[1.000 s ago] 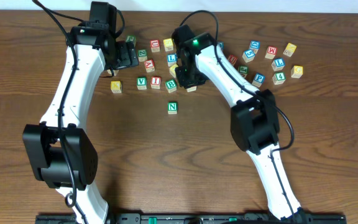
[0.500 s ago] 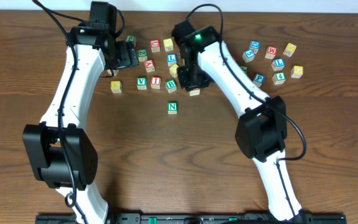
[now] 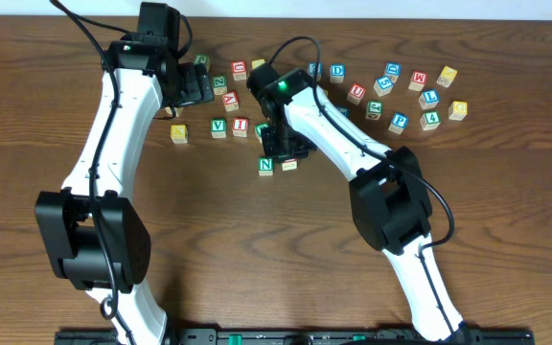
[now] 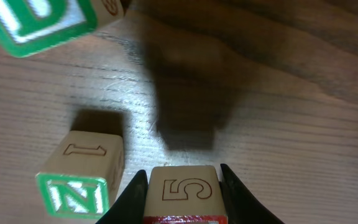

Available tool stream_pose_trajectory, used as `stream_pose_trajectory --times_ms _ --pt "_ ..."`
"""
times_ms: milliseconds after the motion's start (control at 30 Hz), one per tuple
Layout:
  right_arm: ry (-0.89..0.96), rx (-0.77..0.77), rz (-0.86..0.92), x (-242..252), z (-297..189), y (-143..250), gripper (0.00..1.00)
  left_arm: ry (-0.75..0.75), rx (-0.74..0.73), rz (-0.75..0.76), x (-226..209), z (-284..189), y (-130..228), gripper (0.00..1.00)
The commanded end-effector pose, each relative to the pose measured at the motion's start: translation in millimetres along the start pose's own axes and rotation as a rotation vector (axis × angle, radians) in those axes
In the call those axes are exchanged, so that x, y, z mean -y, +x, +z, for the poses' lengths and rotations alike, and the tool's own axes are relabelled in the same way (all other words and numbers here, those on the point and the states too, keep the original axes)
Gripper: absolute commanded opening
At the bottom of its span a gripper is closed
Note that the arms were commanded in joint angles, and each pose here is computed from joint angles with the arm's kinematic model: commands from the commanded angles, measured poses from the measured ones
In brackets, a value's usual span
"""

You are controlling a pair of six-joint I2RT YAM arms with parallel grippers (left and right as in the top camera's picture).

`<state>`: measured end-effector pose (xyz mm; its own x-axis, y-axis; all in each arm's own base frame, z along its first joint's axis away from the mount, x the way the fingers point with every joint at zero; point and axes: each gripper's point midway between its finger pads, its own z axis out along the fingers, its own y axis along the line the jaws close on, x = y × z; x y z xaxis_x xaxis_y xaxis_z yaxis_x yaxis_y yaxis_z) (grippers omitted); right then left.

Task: Spell out NEURIPS
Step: 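Lower the red E block to the right of the green N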

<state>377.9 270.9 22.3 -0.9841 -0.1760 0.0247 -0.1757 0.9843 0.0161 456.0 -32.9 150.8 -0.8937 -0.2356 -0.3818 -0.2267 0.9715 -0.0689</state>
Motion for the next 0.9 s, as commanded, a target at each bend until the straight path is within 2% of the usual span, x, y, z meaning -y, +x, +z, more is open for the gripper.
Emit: stream_pose_trajectory --times_ms 0,533,867 --pt "0.013 0.008 0.013 -2 6 -1 0.21 -0.011 0.019 -0.006 -1 -3 -7 0.95" --pt "0.036 0.011 0.065 -4 27 5 0.23 -0.011 0.019 -0.006 -1 -3 -7 0.95" --pt "0.027 0.004 0.064 -5 27 6 0.38 -0.011 0.019 -0.006 -1 -3 -7 0.95"
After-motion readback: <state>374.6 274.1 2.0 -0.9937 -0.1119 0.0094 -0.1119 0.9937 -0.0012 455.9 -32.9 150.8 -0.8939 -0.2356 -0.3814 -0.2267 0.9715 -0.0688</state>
